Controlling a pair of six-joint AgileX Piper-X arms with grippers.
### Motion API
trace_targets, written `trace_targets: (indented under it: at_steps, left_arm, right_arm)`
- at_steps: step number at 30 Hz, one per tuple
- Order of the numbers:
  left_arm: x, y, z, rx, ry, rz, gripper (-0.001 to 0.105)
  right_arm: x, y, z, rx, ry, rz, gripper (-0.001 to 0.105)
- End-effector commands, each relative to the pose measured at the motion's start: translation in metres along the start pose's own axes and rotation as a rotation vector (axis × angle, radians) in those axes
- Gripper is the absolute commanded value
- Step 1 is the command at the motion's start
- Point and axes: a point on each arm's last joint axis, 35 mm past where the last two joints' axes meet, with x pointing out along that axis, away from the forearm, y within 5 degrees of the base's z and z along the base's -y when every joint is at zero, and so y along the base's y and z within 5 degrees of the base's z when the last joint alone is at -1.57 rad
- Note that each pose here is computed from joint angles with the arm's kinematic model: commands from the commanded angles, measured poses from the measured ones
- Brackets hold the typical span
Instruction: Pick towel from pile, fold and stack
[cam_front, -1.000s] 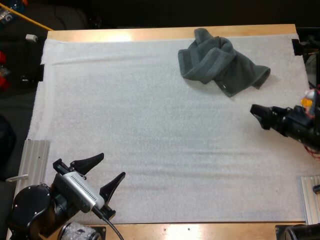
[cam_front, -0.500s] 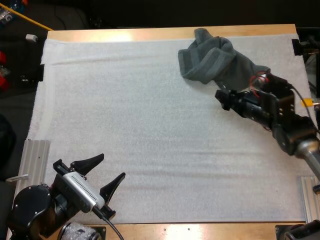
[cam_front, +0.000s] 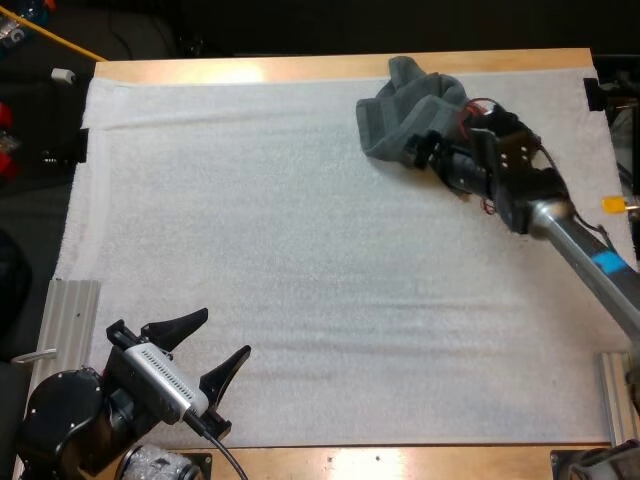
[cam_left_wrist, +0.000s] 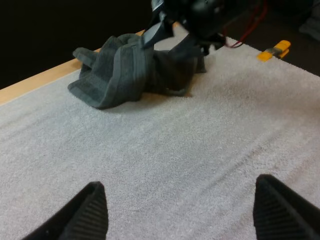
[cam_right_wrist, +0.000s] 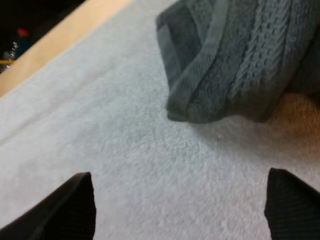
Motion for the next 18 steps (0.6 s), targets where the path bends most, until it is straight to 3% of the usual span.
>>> trace_targets:
  at_steps: [1, 18]
  left_arm:
    - [-0.002, -0.001, 0.003, -0.002, -0.012, -0.013, 0.059]
    - [-0.002, -0.001, 0.003, -0.002, -0.012, -0.013, 0.059]
  right_arm:
    - [0.005, 0.002, 0.005, 0.003, -0.011, 0.0, 0.069]
    - [0.107, -0.019, 0.002, 0.14, 0.07, -0.049, 0.067]
